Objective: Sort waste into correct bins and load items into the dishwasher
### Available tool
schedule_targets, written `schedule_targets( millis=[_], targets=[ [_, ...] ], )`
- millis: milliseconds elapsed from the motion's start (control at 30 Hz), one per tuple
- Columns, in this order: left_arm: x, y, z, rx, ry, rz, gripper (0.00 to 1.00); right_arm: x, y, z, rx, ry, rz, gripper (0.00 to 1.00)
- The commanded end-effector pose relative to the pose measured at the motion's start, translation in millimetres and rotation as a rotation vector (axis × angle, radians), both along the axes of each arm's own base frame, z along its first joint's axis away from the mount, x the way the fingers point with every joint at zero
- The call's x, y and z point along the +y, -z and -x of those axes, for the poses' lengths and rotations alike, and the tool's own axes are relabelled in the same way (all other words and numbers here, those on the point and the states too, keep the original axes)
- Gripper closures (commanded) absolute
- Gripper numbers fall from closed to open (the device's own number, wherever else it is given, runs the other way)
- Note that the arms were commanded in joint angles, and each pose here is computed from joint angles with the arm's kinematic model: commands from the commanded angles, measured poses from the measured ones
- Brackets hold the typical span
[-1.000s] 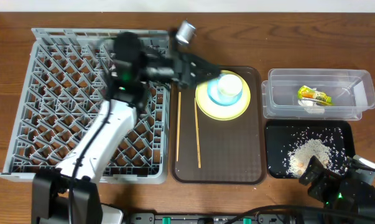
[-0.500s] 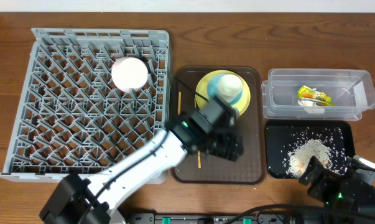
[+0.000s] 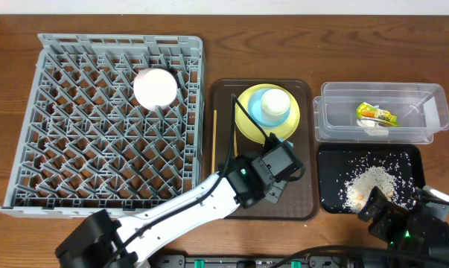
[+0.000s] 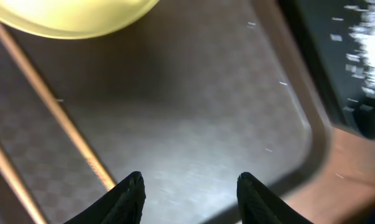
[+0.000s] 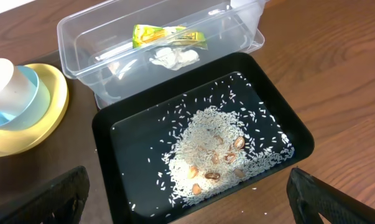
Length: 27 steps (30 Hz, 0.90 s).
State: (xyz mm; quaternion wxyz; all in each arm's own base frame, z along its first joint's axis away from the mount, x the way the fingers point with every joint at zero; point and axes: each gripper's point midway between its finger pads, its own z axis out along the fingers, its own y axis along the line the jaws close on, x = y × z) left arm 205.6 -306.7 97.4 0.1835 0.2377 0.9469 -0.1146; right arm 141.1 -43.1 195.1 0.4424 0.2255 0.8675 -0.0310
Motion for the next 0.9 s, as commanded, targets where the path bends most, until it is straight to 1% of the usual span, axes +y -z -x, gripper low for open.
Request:
schedule_targets(
  millis=[0, 100, 267, 467, 567, 867],
  targets=[
    [17, 20, -17, -0.069, -0.055, -0.123, 0.50, -2, -1, 1, -0.004, 0.015, 0.000, 0.01],
    [24, 35, -22, -0.076, -0.104, -0.178, 0.53, -2, -1, 1, -0.004, 0.014, 0.000, 0.01],
    [37, 51, -34, -0.096, -0.166, -0.249, 0.54, -2, -1, 1, -0.004, 0.015, 0.000, 0.01],
    [57, 56, -53, -0.039, -0.325, -0.216, 0.52, -2, -1, 1, -0.004, 0.015, 0.000, 0.01],
    [58, 58, -55, -0.002, -0.338, -0.191, 0.51, -2, -1, 1, -0.004, 0.015, 0.000, 0.01],
    [66, 68, -57, 0.015, -0.363, -0.214, 0.51, -2, -1, 1, -0.004, 0.015, 0.000, 0.01]
  ],
)
